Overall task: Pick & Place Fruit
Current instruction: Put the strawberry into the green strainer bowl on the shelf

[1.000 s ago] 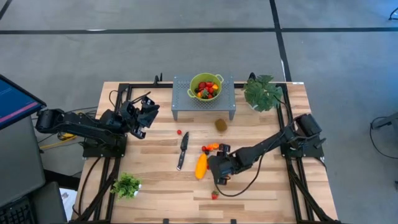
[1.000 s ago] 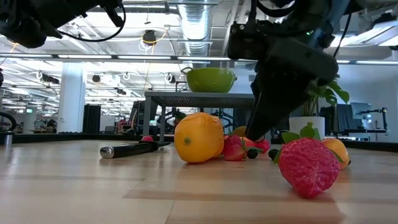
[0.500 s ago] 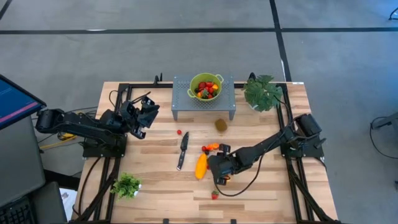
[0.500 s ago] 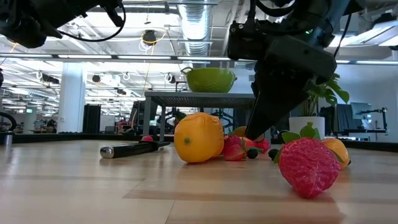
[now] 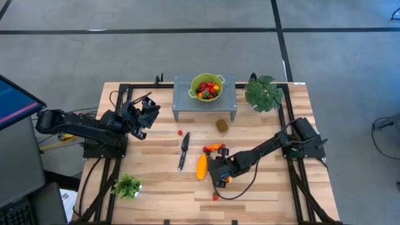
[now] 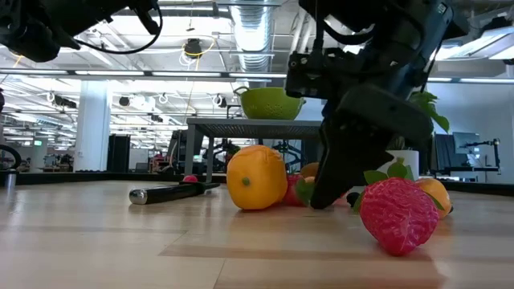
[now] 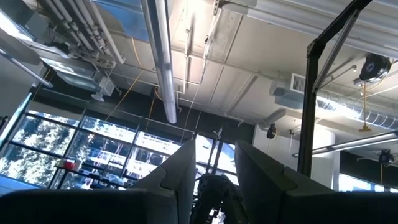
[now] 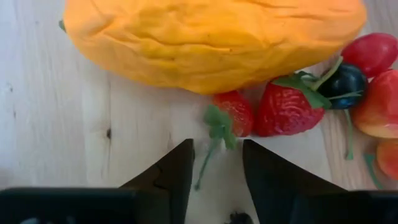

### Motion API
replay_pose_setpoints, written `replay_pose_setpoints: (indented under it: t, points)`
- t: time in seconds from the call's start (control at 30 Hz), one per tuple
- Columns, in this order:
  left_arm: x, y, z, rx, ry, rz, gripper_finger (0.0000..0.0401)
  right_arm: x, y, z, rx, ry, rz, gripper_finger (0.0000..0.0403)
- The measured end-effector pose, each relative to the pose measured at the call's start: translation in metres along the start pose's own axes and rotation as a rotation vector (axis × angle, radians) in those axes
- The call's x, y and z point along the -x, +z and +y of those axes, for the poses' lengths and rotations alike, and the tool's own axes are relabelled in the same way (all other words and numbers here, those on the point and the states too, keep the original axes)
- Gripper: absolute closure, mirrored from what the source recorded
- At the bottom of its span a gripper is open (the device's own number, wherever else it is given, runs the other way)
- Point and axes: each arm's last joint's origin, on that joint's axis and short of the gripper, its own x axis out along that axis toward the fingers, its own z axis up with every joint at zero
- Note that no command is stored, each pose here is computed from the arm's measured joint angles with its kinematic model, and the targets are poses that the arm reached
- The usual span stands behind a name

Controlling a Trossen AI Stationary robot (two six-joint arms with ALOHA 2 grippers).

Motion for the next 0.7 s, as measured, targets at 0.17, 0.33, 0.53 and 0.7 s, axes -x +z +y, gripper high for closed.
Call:
replay_pose_setpoints:
  t: [0.17, 0.33, 0.53, 0.7]
  points:
    - [0.000, 0.000, 0.000, 0.000, 0.003, -0.002, 0.0295, 0.002, 0.000, 0.000, 0.009, 0.009, 0.003, 0.0344]
    - [0.000, 0.000, 0.000, 0.000, 0.003, -0.001, 0.0295, 0.002, 0.000, 0.000, 0.030, 0.009, 0.006, 0.0394]
    - [0.000, 0.000, 0.000, 0.000, 0.003, -0.001, 0.0295, 0.007, 0.006, 0.001, 0.082, -0.007, 0.021, 0.0399]
    - [0.000, 0.000, 0.000, 0.000, 0.002, -0.001, 0.0295, 0.025, 0.017, -0.001, 0.111, -0.056, 0.056, 0.0401]
